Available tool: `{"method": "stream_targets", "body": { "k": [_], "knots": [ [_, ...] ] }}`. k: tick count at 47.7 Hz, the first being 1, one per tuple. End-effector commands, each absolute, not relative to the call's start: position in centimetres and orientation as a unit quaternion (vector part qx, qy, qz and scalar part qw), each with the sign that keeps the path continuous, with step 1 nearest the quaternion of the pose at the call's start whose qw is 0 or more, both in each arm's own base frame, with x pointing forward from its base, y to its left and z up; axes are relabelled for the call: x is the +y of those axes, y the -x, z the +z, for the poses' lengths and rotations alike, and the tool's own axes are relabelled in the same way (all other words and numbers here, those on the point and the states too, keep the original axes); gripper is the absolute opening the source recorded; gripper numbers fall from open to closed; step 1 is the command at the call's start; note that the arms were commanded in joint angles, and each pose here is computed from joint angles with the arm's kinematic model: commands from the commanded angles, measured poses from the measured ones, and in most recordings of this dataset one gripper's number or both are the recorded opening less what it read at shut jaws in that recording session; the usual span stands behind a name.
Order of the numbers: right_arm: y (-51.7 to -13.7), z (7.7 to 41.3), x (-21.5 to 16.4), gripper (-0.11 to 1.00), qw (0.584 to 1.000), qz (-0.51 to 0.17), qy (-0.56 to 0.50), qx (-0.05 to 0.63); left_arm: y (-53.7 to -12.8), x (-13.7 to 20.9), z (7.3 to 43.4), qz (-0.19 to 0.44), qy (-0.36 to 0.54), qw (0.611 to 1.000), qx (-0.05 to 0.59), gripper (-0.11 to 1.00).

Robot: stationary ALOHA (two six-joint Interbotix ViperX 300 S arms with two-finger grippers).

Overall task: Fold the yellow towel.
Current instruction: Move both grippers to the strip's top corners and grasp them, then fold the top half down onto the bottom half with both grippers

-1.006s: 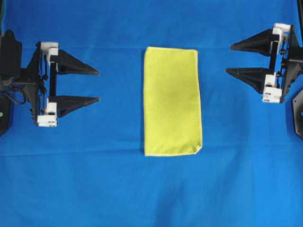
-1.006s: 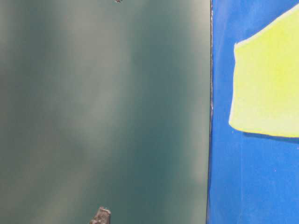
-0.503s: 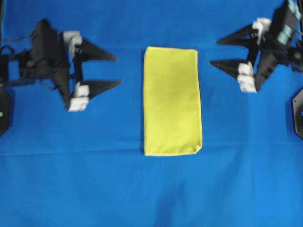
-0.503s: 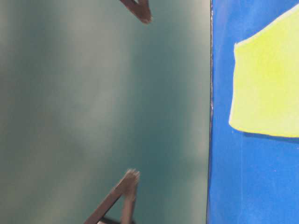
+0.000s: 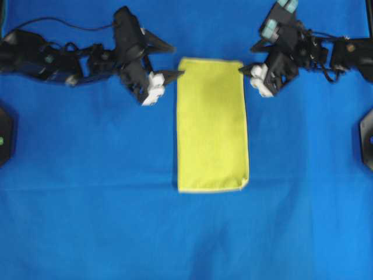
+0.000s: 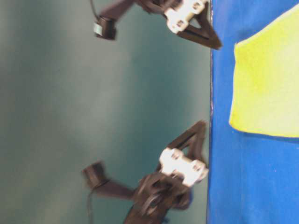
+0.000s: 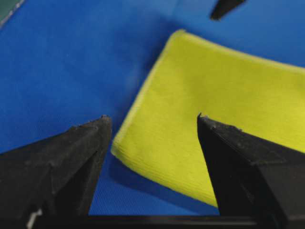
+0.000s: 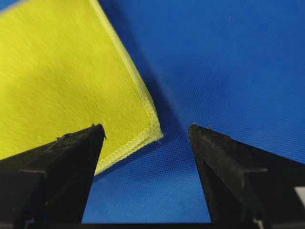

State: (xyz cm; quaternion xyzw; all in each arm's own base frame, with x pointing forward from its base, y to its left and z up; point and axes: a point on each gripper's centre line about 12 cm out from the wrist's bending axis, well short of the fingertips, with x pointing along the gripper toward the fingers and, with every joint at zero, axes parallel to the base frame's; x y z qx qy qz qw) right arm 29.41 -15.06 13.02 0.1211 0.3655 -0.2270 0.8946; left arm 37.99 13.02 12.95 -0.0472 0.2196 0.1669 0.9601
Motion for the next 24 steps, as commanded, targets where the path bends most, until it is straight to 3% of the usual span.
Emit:
{"method": "stream_targets", "body": {
  "k": [1, 18, 24],
  "knots": [
    [-30.4, 13.1, -15.7, 0.69, 0.899, -0.226, -0.12, 0.354, -39.2, 14.1, 12.5, 0.175, 0.048, 0.96, 0.213, 0.7],
    [-31.2, 9.8, -17.3, 0.65, 0.89, -0.231, -0.134, 0.369, -39.8, 15.9, 8.2, 0.19, 0.059, 0.946, 0.254, 0.68],
    [-31.3, 9.7, -17.4, 0.58, 0.89, -0.229, -0.129, 0.372, -39.6, 15.8, 6.8, 0.188, 0.062, 0.94, 0.279, 0.53]
  ]
}}
